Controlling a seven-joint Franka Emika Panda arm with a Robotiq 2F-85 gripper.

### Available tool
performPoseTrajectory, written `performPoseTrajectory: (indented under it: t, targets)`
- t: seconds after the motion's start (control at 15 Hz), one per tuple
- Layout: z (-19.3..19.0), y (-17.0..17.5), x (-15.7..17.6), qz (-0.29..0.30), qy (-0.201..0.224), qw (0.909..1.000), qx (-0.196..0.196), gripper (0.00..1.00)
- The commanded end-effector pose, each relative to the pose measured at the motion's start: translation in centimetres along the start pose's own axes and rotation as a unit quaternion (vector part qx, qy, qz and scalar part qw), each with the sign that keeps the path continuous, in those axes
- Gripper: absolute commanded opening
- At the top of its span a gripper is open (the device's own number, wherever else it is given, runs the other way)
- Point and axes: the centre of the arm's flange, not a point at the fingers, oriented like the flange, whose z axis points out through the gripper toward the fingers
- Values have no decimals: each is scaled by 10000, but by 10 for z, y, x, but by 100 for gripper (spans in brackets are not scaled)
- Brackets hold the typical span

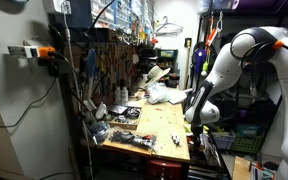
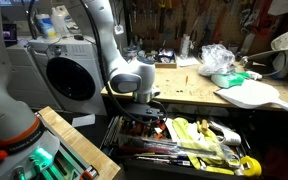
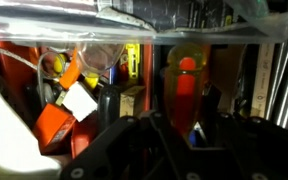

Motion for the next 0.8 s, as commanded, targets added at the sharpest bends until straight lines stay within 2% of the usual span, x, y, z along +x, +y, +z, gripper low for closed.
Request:
performPoseTrajectory:
  t: [0.0,0.6,0.67,0.73]
  targets:
    - [10,6,9,21,229,9996,-148,10]
    - [15,0,30,-311,532,9978,-246,10]
    - [16,-1,29,-354,546,9976,-229,60]
    - [16,-1,28,-399,556,9974,-243,62]
